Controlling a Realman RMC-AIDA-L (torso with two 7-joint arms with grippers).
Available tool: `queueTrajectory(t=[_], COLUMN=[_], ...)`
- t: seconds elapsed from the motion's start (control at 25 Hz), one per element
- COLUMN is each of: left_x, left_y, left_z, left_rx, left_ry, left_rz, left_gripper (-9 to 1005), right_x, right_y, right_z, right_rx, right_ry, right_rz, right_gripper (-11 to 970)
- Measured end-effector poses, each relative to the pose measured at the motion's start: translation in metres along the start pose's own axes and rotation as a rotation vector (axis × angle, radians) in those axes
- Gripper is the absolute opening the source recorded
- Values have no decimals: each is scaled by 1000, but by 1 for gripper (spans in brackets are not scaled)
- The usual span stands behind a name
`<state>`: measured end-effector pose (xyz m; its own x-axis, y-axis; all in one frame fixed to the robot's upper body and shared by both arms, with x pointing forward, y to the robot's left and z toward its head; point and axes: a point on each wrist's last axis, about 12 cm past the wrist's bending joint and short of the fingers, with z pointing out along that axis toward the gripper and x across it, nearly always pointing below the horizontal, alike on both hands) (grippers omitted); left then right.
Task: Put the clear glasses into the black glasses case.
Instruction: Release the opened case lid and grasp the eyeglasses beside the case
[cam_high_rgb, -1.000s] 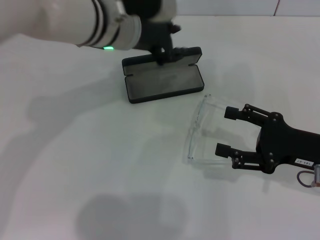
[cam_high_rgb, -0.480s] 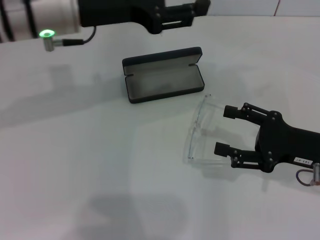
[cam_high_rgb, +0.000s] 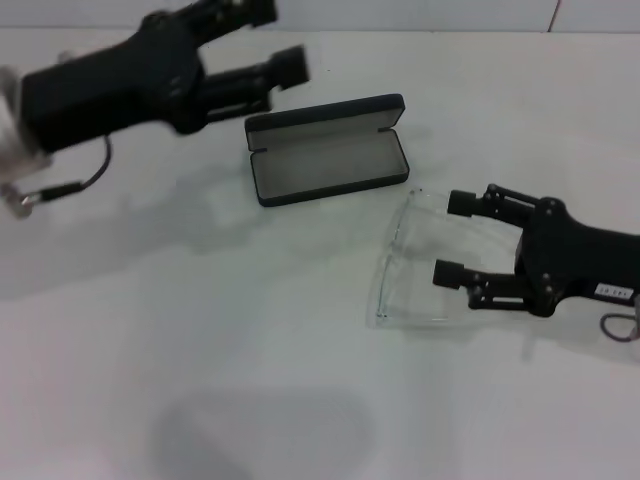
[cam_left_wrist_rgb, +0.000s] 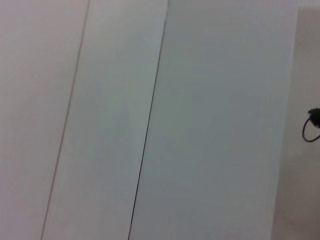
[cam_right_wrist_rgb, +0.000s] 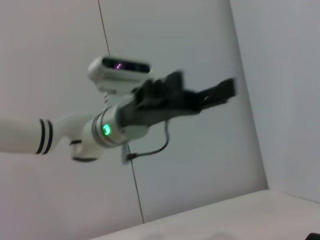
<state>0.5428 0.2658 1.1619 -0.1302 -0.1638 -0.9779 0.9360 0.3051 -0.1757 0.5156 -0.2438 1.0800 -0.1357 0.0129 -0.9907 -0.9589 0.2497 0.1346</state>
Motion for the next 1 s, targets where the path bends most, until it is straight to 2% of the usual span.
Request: queueTrajectory(t=[0.08,0.24,0.44,0.52,0.56,0.6,0.68,0.8,1.0], left_x=[8,25,44,49,52,52,54,59,68], left_y=[-6,-17,-24,-25,-25,-25,-26,-27,-28], left_z=[-13,-32,-43,-45,-45,-45,-43,-41,-44], left_rx=[-14,-65,-103,-110,-109,-109,-103,-84,-20], left_ry=[-9,-20,-30,-32,-30,-30,-24,21,216], left_rz=[-5,-4,-44,-66,-80,-80,-85,-67,-43], left_gripper=[872,865,863,863,863,862,862,861,860], right_x=[-10,-45,-103,-132,-154,-154,-173,-196,-215], right_y=[-6,-22,-45,-54,-60,-60,-64,-67,-63], right_z=[-3,-7,2,13,24,24,34,50,73], right_rx=[-11,-66,-118,-142,-160,-160,-161,-146,-203], right_ry=[16,143,361,481,565,565,630,746,900], right_rz=[3,15,-39,-42,-55,-55,-100,-216,-329], right_gripper=[858,858,857,857,857,857,857,857,854])
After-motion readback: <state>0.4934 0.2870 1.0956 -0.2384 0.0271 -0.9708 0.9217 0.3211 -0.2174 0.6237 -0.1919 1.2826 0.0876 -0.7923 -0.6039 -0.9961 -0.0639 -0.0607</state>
